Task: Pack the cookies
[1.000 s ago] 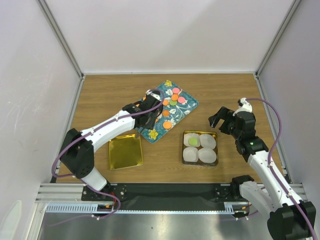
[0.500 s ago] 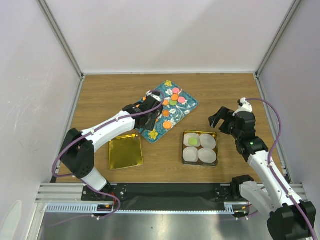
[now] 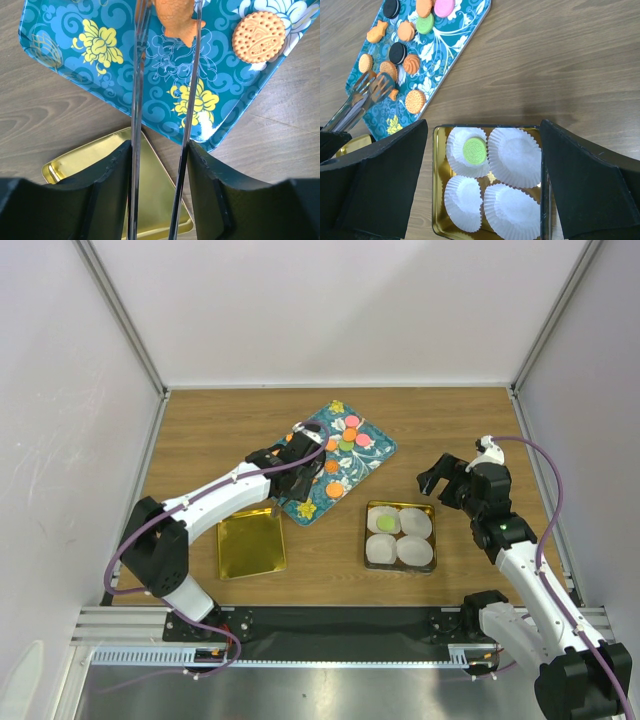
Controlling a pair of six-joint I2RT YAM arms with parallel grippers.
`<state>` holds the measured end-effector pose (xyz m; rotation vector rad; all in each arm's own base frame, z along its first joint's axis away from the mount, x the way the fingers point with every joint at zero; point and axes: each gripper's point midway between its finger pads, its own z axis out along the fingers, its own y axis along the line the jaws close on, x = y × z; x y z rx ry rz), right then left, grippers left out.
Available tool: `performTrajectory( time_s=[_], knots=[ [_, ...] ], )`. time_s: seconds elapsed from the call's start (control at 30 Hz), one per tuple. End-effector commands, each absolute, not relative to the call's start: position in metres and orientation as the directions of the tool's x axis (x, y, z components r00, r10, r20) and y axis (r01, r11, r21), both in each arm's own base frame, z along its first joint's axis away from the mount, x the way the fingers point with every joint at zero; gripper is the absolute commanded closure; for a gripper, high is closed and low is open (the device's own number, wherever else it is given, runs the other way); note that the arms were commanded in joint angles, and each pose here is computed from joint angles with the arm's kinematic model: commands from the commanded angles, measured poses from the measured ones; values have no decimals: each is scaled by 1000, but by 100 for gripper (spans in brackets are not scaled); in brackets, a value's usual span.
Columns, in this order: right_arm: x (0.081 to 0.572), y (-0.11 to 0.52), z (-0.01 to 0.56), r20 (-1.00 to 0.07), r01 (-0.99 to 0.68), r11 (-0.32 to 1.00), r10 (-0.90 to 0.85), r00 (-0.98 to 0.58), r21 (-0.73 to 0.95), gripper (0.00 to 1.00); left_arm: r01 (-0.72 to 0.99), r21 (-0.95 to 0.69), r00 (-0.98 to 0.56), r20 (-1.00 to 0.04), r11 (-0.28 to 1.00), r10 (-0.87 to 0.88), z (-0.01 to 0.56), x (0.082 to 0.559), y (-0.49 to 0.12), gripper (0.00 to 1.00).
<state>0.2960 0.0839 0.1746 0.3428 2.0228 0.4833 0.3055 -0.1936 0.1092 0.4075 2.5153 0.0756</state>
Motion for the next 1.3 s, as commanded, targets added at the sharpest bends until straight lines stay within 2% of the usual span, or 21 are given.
performTrajectory(
  time_s=[0.0, 0.33, 0.73, 0.9, 1.13, 1.27],
  knots=[
    [298, 85, 180, -786, 12, 886, 418, -456, 464, 0, 271, 131, -759, -581, 953, 296, 119, 311, -197, 49],
    [298, 85, 181, -786, 9, 885, 418, -455, 466, 0, 276, 155, -745, -590, 949, 313, 131, 311, -196, 67],
    [298, 85, 179, -784, 14, 886, 418, -459, 464, 0, 330, 125, -676, -660, 936, 327, 190, 292, -213, 71],
    [298, 80, 177, -784, 40, 890, 421, -457, 455, 0, 412, 87, -633, -689, 907, 354, 211, 270, -257, 71],
    [297, 38, 175, -811, 245, 893, 446, -378, 377, 0, 558, -15, -578, -725, 830, 375, 229, 233, -345, 70],
    [293, 18, 176, -819, 334, 872, 465, -336, 358, 0, 614, -39, -573, -708, 789, 412, 213, 216, -386, 69]
  ],
)
